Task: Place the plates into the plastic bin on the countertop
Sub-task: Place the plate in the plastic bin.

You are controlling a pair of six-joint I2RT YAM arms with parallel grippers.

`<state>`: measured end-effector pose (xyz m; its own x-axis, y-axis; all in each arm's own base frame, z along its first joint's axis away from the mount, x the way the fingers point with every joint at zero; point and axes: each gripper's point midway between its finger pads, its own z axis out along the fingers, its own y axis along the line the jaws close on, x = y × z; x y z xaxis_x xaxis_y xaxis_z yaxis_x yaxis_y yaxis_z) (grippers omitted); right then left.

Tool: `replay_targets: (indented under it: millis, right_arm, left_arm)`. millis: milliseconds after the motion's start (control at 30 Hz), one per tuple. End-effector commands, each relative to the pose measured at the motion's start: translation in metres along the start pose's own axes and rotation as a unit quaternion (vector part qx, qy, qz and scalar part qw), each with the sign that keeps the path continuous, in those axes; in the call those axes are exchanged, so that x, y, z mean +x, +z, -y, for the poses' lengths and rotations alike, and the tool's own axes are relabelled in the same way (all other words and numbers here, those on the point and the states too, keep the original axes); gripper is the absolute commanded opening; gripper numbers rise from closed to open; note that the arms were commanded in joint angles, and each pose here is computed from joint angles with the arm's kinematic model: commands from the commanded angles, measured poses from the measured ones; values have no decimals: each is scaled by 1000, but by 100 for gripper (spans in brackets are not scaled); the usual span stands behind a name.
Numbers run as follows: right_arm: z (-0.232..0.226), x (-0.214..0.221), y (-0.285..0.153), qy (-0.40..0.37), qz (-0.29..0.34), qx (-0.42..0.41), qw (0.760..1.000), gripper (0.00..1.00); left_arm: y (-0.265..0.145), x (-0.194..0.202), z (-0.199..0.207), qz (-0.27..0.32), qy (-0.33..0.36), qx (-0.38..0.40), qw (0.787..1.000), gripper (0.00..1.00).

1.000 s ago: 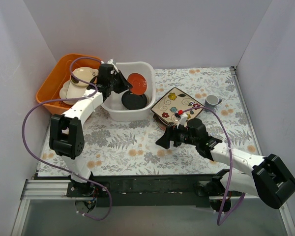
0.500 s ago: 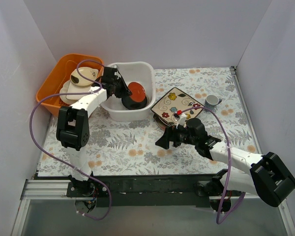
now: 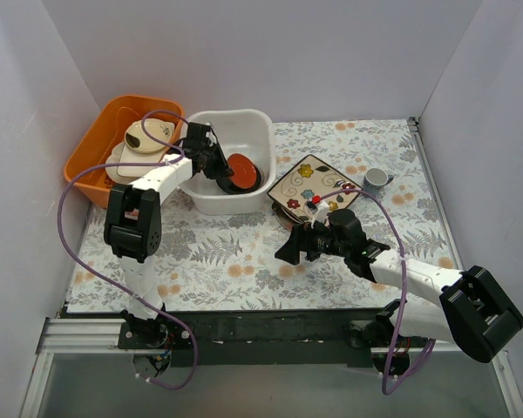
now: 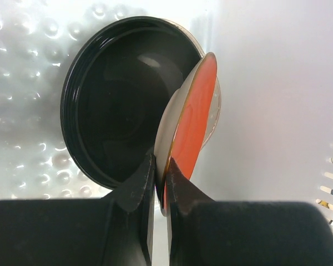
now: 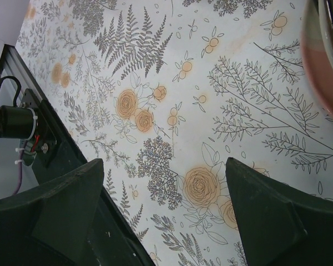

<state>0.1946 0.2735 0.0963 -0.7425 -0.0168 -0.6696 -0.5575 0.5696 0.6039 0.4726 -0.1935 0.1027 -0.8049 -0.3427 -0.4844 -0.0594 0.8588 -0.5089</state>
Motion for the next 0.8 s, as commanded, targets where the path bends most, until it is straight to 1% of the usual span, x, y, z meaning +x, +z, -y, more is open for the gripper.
replay_targets:
  millis: [0, 100, 167, 200, 333, 467, 533, 567, 633, 667, 733, 767]
  right_arm:
    - [-16, -24, 1, -18, 29, -27, 999, 97]
    - [-17, -23, 1, -16, 27, -29, 999, 97]
    - [-17, -23, 2, -15, 27, -31, 999, 97]
    - [-17, -23, 2, -14, 26, -30, 999, 97]
    - [-19, -22, 1, -14, 27, -35, 999, 97]
    - [-21, -22, 1, -13, 27, -42, 999, 97]
    - [-21, -21, 1, -11, 26, -43, 999, 97]
    - [-21, -20, 1, -10, 24, -44, 999, 97]
    - [-22, -20, 0, -11, 26, -45, 999, 97]
    - [-22, -21, 0, -11, 27, -46, 999, 97]
    - [-22, -21, -1, -10, 25, -45, 999, 97]
    - [-21, -19, -1, -9, 25, -43, 999, 97]
  left_arm:
    - [-4, -12, 6, 15, 12, 10, 1000, 0]
    - [-2, -12, 0, 13, 13, -7, 1000, 0]
    - [-1, -12, 0, 12, 13, -10, 1000, 4]
    - [-1, -12, -1, 12, 12, -10, 1000, 13]
    - [-5, -14, 0, 15, 16, -12, 1000, 38]
    - [-18, -19, 5, 34, 26, -15, 999, 51]
    - [-28, -25, 12, 50, 35, -10, 998, 56]
    - [-30, -24, 15, 52, 38, -9, 998, 62]
    - [-40, -31, 19, 70, 43, -13, 997, 71]
    - [-42, -29, 20, 72, 46, -15, 996, 81]
    - [-51, -35, 24, 87, 49, -17, 995, 93]
    - [-53, -31, 26, 87, 52, -16, 995, 97]
